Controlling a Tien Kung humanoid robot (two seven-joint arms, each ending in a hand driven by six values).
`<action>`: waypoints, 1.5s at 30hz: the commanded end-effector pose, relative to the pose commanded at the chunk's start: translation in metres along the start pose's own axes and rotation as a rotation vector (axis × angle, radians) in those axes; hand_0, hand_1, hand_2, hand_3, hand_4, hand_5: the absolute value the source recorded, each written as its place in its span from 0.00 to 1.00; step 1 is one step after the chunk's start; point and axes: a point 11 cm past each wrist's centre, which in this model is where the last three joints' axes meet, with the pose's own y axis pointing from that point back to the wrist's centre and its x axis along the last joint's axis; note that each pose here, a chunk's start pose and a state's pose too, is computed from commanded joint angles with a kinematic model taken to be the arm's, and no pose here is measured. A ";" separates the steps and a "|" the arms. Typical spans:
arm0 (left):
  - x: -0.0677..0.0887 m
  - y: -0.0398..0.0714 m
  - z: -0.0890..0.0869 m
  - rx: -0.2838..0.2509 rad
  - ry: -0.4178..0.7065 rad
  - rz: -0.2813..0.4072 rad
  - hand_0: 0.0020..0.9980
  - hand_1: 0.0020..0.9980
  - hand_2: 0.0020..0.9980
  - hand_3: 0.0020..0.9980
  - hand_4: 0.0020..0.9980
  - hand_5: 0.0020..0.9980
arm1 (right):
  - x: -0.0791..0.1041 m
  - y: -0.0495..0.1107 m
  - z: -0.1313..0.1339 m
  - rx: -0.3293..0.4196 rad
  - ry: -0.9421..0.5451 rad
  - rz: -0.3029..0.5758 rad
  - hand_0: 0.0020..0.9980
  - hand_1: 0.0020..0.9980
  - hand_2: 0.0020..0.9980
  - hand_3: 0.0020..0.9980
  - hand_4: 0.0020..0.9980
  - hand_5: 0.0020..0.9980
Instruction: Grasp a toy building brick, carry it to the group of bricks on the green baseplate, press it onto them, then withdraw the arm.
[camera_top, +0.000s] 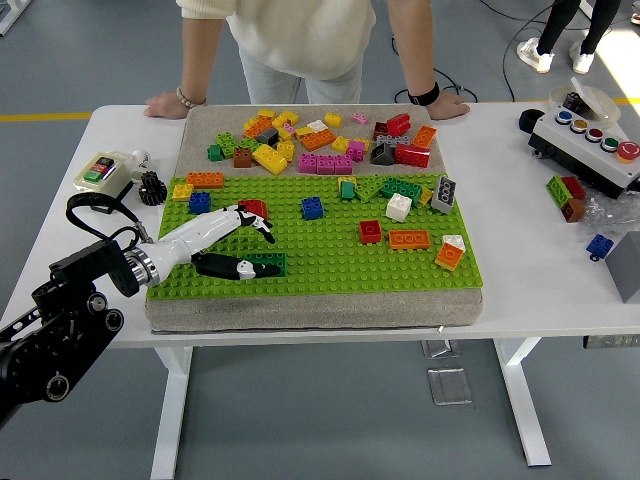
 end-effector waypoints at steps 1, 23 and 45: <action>0.003 0.000 0.001 -0.004 0.002 0.008 1.00 0.85 0.81 0.64 1.00 0.74 | 0.000 0.000 0.000 0.000 0.000 0.000 0.76 0.68 0.72 0.64 0.91 0.51; 0.031 -0.028 -0.022 0.052 0.011 0.084 0.78 0.75 0.77 0.84 1.00 0.17 | -0.005 0.000 -0.001 -0.002 0.012 -0.004 0.76 0.68 0.72 0.64 0.91 0.51; 0.041 -0.052 -0.033 0.127 0.010 0.094 0.80 0.79 0.81 0.87 1.00 0.09 | -0.006 0.000 -0.002 -0.002 0.009 -0.007 0.76 0.67 0.72 0.64 0.91 0.50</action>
